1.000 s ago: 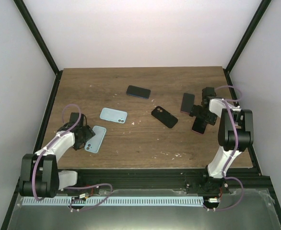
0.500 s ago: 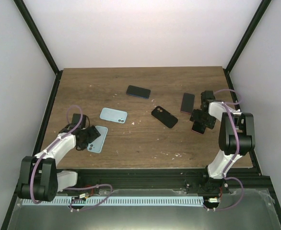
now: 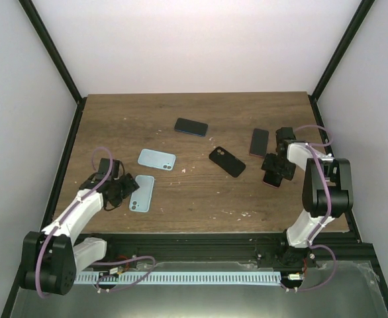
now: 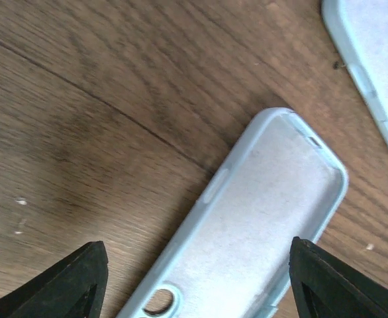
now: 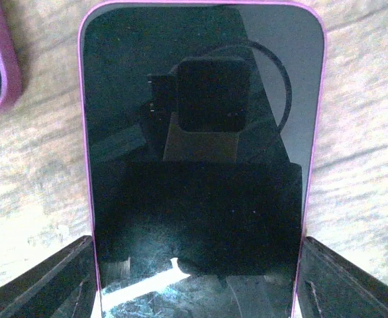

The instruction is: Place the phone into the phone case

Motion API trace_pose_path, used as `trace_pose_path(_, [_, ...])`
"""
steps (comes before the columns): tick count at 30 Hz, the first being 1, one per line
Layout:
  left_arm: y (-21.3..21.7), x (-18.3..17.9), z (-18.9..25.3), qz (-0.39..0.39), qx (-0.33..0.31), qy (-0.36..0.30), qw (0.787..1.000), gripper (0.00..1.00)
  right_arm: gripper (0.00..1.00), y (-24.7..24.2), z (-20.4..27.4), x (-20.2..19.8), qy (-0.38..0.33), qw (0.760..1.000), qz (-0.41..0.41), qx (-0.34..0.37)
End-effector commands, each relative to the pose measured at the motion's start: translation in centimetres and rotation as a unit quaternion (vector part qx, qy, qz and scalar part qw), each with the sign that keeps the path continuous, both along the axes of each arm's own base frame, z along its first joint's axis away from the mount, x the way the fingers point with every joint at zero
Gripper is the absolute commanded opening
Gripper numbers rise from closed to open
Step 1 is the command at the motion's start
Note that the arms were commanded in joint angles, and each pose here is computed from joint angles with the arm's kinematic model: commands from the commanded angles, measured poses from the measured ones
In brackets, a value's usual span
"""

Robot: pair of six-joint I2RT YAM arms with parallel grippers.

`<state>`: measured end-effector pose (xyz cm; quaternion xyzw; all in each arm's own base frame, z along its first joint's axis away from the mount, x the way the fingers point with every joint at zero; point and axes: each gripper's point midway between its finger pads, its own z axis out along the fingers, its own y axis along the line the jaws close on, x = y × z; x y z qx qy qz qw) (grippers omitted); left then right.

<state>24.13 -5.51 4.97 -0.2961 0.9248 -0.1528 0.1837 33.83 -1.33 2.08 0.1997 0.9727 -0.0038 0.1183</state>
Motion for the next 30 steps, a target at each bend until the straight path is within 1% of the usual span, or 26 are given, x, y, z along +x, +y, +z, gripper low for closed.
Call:
trace_pose_path(1, [0.9,-0.9,-1.2,-0.011,0.034,0.024,0.999,0.72,0.65,1.1,0.7,-1.3,0.005,1.0,0.005,0.017])
trace_pose_path(4, [-0.4,-0.6,-1.8,-0.029,0.007,0.02,0.999,0.65,0.63,1.6,1.5,-1.2,-0.006,1.0,0.009,0.021])
trace_pose_path(6, [-0.8,-0.4,-2.1,-0.034,0.002,0.023,0.999,0.62,0.63,1.8,2.3,-1.1,-0.014,1.0,0.012,0.021])
trace_pose_path(11, [-2.4,-0.1,-2.3,-0.059,-0.016,0.024,0.998,0.5,0.61,2.5,4.7,-1.0,-0.042,0.999,0.021,0.022])
trace_pose_path(13, [-3.2,-0.2,-2.3,-0.065,-0.023,0.023,0.997,0.46,0.61,3.3,5.9,-1.0,-0.059,0.997,0.03,0.032])
trace_pose_path(16, [-4.8,-0.3,-2.1,-0.077,-0.042,0.023,0.996,0.41,0.61,5.1,7.7,-1.1,-0.087,0.993,0.054,0.049])
trace_pose_path(20, [-7.4,-0.3,-1.3,-0.095,-0.076,0.014,0.992,0.39,0.61,9.1,9.6,-1.5,-0.113,0.985,0.098,0.085])
trace_pose_path(24, [-10.0,-1.0,-1.1,-0.106,-0.126,0.03,0.986,0.38,0.6,13.7,11.1,-2.1,-0.131,0.974,0.139,0.121])
trace_pose_path(30, [-12.4,-2.0,-0.5,-0.121,-0.151,0.04,0.98,0.43,0.59,19.1,12.5,-2.5,-0.142,0.96,0.186,0.152])
